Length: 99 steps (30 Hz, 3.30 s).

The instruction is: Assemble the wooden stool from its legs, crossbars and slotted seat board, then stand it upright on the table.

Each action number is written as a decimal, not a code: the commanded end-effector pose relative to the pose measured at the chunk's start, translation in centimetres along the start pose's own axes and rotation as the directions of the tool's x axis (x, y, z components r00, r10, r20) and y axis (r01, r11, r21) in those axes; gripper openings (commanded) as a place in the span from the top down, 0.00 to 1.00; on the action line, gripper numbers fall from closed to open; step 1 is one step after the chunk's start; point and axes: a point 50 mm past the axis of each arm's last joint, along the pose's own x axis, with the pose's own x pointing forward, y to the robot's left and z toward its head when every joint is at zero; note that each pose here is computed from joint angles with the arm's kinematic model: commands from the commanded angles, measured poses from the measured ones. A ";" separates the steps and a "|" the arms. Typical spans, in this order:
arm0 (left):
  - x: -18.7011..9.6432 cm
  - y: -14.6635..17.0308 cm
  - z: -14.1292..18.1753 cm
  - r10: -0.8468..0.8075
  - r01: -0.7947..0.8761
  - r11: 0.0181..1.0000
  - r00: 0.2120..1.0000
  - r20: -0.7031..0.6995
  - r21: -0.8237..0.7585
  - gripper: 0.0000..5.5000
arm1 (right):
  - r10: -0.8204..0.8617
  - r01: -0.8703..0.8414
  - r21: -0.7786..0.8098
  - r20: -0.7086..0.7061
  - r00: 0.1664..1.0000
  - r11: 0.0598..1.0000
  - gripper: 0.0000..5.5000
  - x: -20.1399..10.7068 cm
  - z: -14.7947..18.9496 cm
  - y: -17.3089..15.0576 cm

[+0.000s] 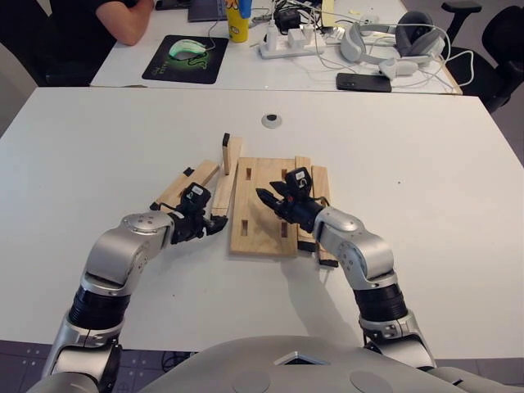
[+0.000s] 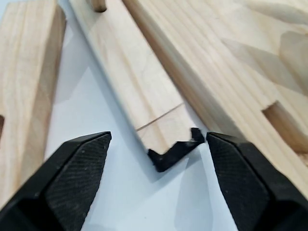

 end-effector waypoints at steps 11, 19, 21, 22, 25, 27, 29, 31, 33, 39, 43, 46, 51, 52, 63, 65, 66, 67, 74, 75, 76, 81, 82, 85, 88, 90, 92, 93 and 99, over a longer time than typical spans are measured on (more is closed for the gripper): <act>0.9 0.4 0.2 0.073 -0.072 0.997 0.997 0.025 -0.021 0.33 | 0.019 -0.019 -0.004 -0.007 1.000 1.000 0.60 0.1 0.2 0.2; 1.3 0.6 1.1 0.102 -0.101 0.995 0.993 0.060 -0.014 0.33 | 0.015 -0.015 -0.005 -0.009 1.000 1.000 0.60 0.2 0.1 0.1; 1.7 0.4 1.2 0.095 -0.094 0.995 0.993 0.063 -0.019 0.33 | 0.018 -0.018 -0.004 -0.006 1.000 1.000 0.60 0.3 0.3 0.2; 1.9 0.4 1.4 0.095 -0.094 0.995 0.993 0.066 -0.023 0.33 | 0.020 -0.020 -0.005 -0.005 1.000 1.000 0.60 0.3 0.3 0.2; 2.6 0.4 1.7 0.098 -0.096 0.995 0.992 0.077 -0.028 0.33 | 0.022 -0.022 -0.008 -0.004 1.000 1.000 0.60 0.3 0.4 0.2; 2.9 0.6 1.8 0.106 -0.104 0.994 0.991 0.077 -0.033 0.33 | 0.024 -0.024 -0.013 -0.007 1.000 1.000 0.60 0.4 0.5 0.2; 3.2 1.0 1.8 0.123 -0.120 0.992 0.989 0.080 -0.044 0.33 | 0.026 -0.026 -0.014 -0.006 1.000 1.000 0.60 0.4 0.6 0.2; 3.5 1.4 1.8 0.138 -0.134 0.990 0.987 0.081 -0.050 0.33 | 0.028 -0.029 -0.016 -0.008 1.000 0.999 0.60 0.4 0.6 0.2; 3.7 1.7 1.8 0.147 -0.143 0.988 0.986 0.081 -0.054 0.33 | 0.030 -0.030 -0.015 -0.008 1.000 0.999 0.60 0.4 0.6 0.2; 4.4 1.9 1.7 0.138 -0.134 0.989 0.987 0.079 -0.056 0.33 | 0.034 -0.034 -0.015 -0.009 0.999 0.999 0.60 0.5 0.7 0.3; 5.0 1.8 2.1 0.117 -0.113 0.992 0.990 0.084 -0.052 0.33 | 0.033 -0.034 -0.012 -0.013 0.999 0.999 0.60 0.4 0.5 0.3; 5.3 1.7 2.2 0.104 -0.100 0.994 0.991 0.087 -0.048 0.33 | 0.032 -0.032 -0.015 -0.014 0.999 0.999 0.60 0.4 0.6 0.3; 5.2 1.9 1.8 0.108 -0.103 0.993 0.990 0.086 -0.062 0.40 | 0.042 -0.042 -0.022 -0.016 0.999 0.999 0.60 0.5 0.8 0.3; 5.2 1.9 1.7 0.107 -0.101 0.993 0.990 0.087 -0.065 0.42 | 0.043 -0.044 -0.023 -0.016 0.999 0.999 0.60 0.5 0.8 0.3; 5.3 1.9 1.9 0.093 -0.086 0.994 0.990 0.108 -0.064 0.62 | 0.039 -0.039 -0.024 -0.003 0.999 0.999 0.60 0.6 1.1 0.2; 5.2 2.0 2.3 0.102 -0.093 0.993 0.985 0.139 -0.067 0.62 | 0.036 -0.036 -0.029 0.001 0.999 0.999 0.60 0.6 1.1 0.1; 5.1 2.1 2.7 0.107 -0.097 0.993 0.982 0.158 -0.070 0.62 | 0.041 -0.040 -0.025 0.010 0.999 0.999 0.60 0.6 1.2 0.1; 4.9 2.3 3.1 0.118 -0.105 0.992 0.975 0.187 -0.076 0.62 | 0.043 -0.043 -0.020 0.028 0.999 0.999 0.60 0.6 1.4 0.1; 2.0 3.4 7.7 0.159 -0.134 0.987 0.848 0.505 -0.085 0.62 | -0.090 0.115 -0.105 0.220 0.971 0.988 0.60 0.3 4.3 -1.1; 1.6 3.4 8.2 0.152 -0.128 0.988 0.829 0.539 -0.083 0.62 | -0.093 0.119 -0.098 0.238 0.967 0.988 0.60 0.2 4.7 -1.5; 1.2 3.5 8.7 0.143 -0.120 0.990 0.807 0.573 -0.078 0.62 | -0.089 0.115 -0.085 0.267 0.960 0.990 0.57 0.0 5.2 -1.9; -1.0 3.6 11.6 -0.017 0.017 1.000 0.691 0.723 0.007 0.62 | 0.056 -0.063 0.004 0.400 0.915 0.998 0.45 -2.2 7.7 -3.6; -1.3 3.7 11.8 -0.060 0.055 0.998 0.677 0.733 0.031 0.62 | 0.091 -0.105 0.012 0.411 0.907 0.994 0.42 -2.6 8.1 -3.8; -1.9 3.4 12.3 -0.231 0.219 0.969 0.636 0.736 0.115 0.62 | 0.224 -0.281 0.055 0.466 0.856 0.958 0.36 -3.9 9.6 -4.1; -3.0 2.6 13.3 -0.402 0.397 0.896 0.540 0.740 0.197 0.62 | 0.351 -0.435 0.068 0.486 0.801 0.898 0.27 -5.1 10.9 -4.0; -3.5 1.7 13.5 -0.502 0.493 0.834 0.493 0.710 0.247 0.62 | 0.423 -0.504 0.059 0.466 0.777 0.861 0.21 -5.5 11.3 -3.8; -3.8 0.8 13.5 -0.590 0.575 0.767 0.458 0.665 0.285 0.62 | 0.457 -0.552 0.068 0.481 0.748 0.831 0.15 -5.8 12.0 -3.9; -3.8 0.5 13.3 -0.630 0.604 0.737 0.453 0.631 0.302 0.62 | 0.473 -0.571 0.065 0.486 0.734 0.819 0.13 -6.0 12.4 -3.8; -3.4 -0.2 11.9 -0.728 0.692 0.654 0.466 0.502 0.307 0.62 | 0.488 -0.619 0.088 0.533 0.691 0.781 0.02 -6.6 13.6 -4.0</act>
